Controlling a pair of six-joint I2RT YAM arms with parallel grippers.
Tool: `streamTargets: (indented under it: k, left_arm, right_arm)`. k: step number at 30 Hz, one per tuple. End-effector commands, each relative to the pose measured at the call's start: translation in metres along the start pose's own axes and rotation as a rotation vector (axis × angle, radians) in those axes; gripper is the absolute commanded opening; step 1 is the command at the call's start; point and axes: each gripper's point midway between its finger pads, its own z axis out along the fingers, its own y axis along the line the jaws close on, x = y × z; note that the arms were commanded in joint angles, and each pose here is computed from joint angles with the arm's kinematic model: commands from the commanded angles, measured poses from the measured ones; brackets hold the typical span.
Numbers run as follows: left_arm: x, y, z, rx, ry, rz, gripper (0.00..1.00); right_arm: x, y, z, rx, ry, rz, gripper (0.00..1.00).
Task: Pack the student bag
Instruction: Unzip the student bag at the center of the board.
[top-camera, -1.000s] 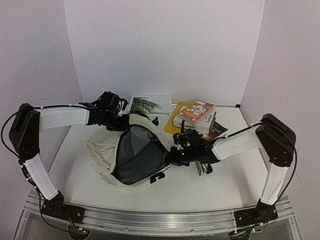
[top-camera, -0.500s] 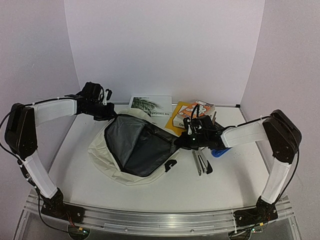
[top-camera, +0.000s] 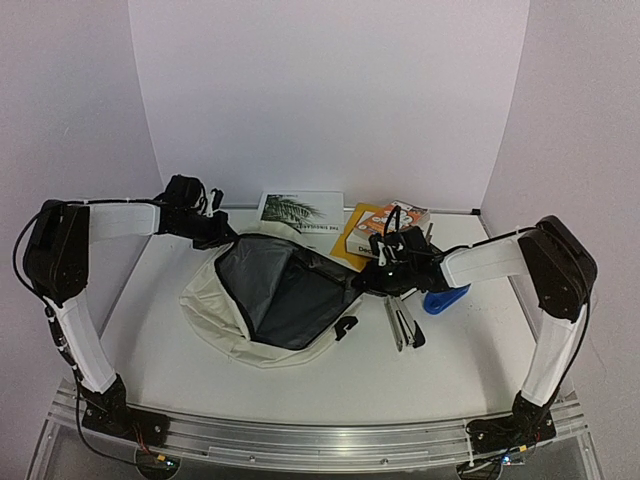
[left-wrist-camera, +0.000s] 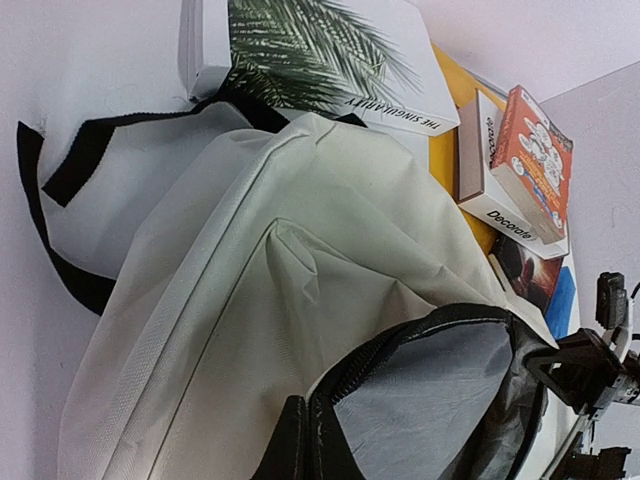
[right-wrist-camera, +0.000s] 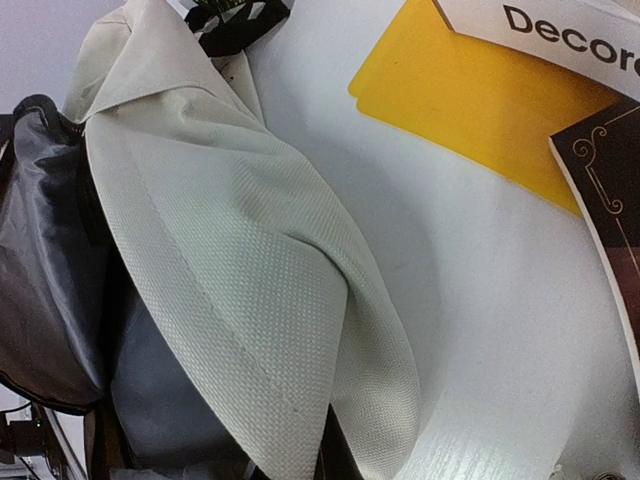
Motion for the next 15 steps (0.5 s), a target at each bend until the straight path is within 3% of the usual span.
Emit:
streamTargets:
  k: [1, 3, 6, 10, 14, 15]
  left_arm:
    - [-0.005, 0.016, 0.020, 0.022, -0.029, -0.030, 0.00]
    - [0.003, 0.012, 0.031, 0.042, 0.001, -0.019, 0.04]
    - [0.010, 0.006, 0.041, 0.045, 0.027, -0.002, 0.11]
    - [0.011, -0.004, 0.040, 0.046, 0.024, 0.031, 0.40]
    - [0.010, -0.013, 0.025, 0.072, 0.002, 0.052, 0.77]
    - [0.011, -0.014, 0.022, 0.073, 0.002, 0.056, 0.81]
  right_arm:
    - [-0.010, -0.013, -0.005, 0.048, 0.002, 0.025, 0.17]
    - [-0.011, -0.005, -0.009, 0.029, -0.002, 0.025, 0.32]
    - [-0.007, 0.006, -0.014, 0.008, 0.002, 0.028, 0.42]
    - [0.012, 0.020, -0.019, -0.004, 0.023, 0.052, 0.54]
    - [0.031, 0.038, -0.022, -0.028, 0.045, 0.073, 0.64]
    - [0.033, 0.040, -0.023, -0.029, 0.045, 0.076, 0.66]
